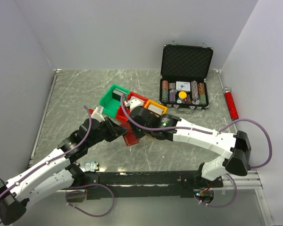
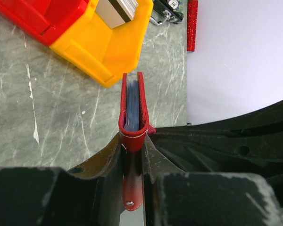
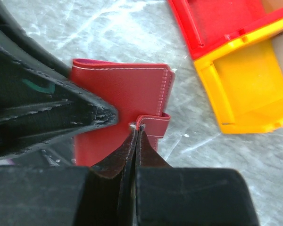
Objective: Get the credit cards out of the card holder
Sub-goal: Open the card holder.
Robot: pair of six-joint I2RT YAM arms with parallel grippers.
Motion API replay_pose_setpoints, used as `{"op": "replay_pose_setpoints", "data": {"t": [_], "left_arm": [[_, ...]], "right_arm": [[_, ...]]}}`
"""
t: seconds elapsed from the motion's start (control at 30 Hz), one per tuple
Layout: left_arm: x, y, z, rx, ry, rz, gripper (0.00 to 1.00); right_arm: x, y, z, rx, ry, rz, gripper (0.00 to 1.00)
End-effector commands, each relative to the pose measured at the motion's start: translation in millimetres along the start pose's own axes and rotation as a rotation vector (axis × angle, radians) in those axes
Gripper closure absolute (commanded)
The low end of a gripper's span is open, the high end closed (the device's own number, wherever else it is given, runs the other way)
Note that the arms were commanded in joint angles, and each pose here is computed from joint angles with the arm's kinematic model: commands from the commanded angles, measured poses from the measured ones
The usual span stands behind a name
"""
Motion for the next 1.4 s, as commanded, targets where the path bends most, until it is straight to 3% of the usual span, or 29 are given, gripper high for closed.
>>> {"op": "replay_pose_setpoints", "data": {"t": [0.0, 0.4, 0.63, 0.77, 0.83, 0.97, 1.03, 1.17, 1.37], "left_arm": [[-4, -27, -8, 0.108, -0.016, -0.029, 0.99], [-1, -28, -11, 0.153, -0.003, -0.01, 0.99], [13, -50, -26, 0.415, 0.086, 0.064, 0.99], [22, -62, -35, 0.54, 0.15, 0.125, 0.99], [27, -66, -38, 0.593, 0.181, 0.145, 0.99], [33, -73, -45, 0.698, 0.222, 0.172, 0.99], [35, -75, -46, 0.722, 0.234, 0.192, 0.99], [41, -80, -55, 0.827, 0.273, 0.247, 0.99], [46, -85, -69, 0.973, 0.335, 0.262, 0.99]], "right_arm": [[16, -25, -10, 0.085, 0.045, 0.003, 1.0], [15, -28, -23, -0.047, -0.028, 0.105, 1.0], [16, -49, -46, -0.168, -0.112, 0.223, 0.97], [13, -57, -64, -0.232, -0.194, 0.26, 0.87], [12, -57, -74, -0.272, -0.234, 0.268, 0.76], [4, -55, -100, -0.345, -0.346, 0.272, 0.41], [2, -55, -110, -0.364, -0.381, 0.263, 0.32], [-4, -50, -132, -0.43, -0.466, 0.242, 0.24], [-6, -47, -143, -0.535, -0.508, 0.227, 0.27]]}}
Point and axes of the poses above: each gripper's point midway between its finger pads, its own z axis out along the fingers, its own y axis along the line the jaws close on, x = y × z, the point moved 4 cm from there along -z, back along the fingers, and after that the axes turned 12 degrees about -z, right-handed, at the moved point
